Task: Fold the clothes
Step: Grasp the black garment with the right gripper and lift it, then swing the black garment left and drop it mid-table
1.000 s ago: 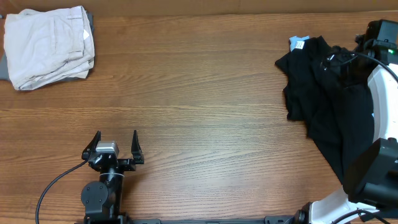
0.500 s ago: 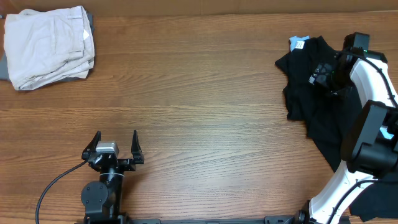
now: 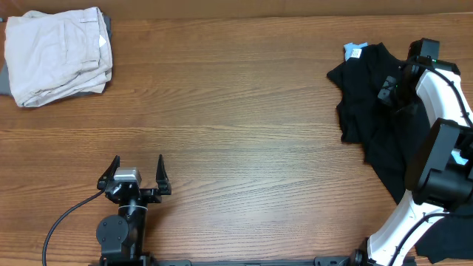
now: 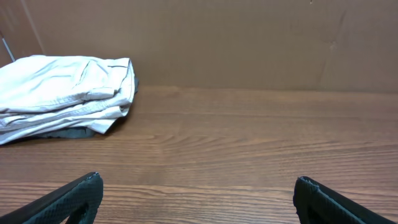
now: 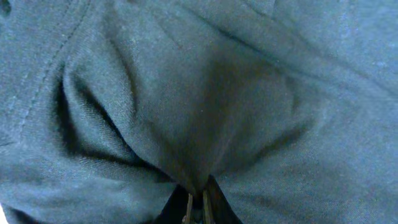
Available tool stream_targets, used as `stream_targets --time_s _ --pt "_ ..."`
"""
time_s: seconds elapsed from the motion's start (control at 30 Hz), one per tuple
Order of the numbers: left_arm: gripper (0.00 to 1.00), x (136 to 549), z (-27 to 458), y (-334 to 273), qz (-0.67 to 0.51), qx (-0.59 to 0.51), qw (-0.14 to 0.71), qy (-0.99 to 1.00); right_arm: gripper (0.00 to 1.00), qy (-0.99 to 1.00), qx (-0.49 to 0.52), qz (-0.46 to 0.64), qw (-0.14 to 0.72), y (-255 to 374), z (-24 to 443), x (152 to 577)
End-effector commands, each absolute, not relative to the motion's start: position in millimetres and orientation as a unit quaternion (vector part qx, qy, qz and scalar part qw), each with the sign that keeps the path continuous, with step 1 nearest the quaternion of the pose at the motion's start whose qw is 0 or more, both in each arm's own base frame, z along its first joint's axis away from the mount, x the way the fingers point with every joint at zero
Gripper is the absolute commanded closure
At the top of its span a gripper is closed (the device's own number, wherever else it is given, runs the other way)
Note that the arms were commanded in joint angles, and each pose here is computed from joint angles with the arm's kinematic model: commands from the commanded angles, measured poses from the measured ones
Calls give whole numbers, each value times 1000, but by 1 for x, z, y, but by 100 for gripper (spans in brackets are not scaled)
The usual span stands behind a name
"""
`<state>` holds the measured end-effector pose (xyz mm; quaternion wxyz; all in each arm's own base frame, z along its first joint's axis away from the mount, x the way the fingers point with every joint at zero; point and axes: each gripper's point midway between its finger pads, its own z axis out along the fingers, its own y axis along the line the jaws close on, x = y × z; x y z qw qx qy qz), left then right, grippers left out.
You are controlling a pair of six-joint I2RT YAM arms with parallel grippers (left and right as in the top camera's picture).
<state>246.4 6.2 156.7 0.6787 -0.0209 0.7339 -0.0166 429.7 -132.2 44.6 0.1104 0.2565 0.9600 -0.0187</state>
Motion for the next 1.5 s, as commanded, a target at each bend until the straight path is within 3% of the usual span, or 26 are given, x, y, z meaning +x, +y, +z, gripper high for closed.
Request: stream_targets --time_s 0.0,0.1,0.33,0.53,0.6,0.8,1.0,1.03,1.1,1.13,1.3,1.47 --pt "0 246 156 9 -5 -20 679 734 96 956 256 -46 135 -142 68 438" --pt "0 246 156 9 -5 -20 679 734 96 951 256 -46 167 -143 107 443" --pt "0 246 155 9 -5 -20 679 734 96 923 249 -18 291 -128 246 450" --pt "0 246 156 9 -5 -20 679 734 96 905 156 86 388 -43 351 448" --pt "0 246 156 9 -5 -20 679 734 96 893 81 149 418 22 386 444" --pt "0 246 156 9 -5 -20 679 734 96 878 -24 249 408 156 402 428" --pt "0 246 156 9 -5 -20 679 734 96 890 -104 282 343 256 367 401" --pt "0 246 156 9 -5 -20 679 734 87 895 -109 273 337 263 360 399" --pt "0 246 156 9 -5 -20 679 734 53 904 -99 244 337 264 349 402" --pt "0 246 156 9 -5 -20 679 734 46 909 -83 226 341 258 345 406" --pt "0 246 156 9 -5 -20 679 734 34 923 -19 146 355 209 337 423" --pt "0 246 156 9 -5 -20 679 734 25 946 82 23 313 101 307 432"
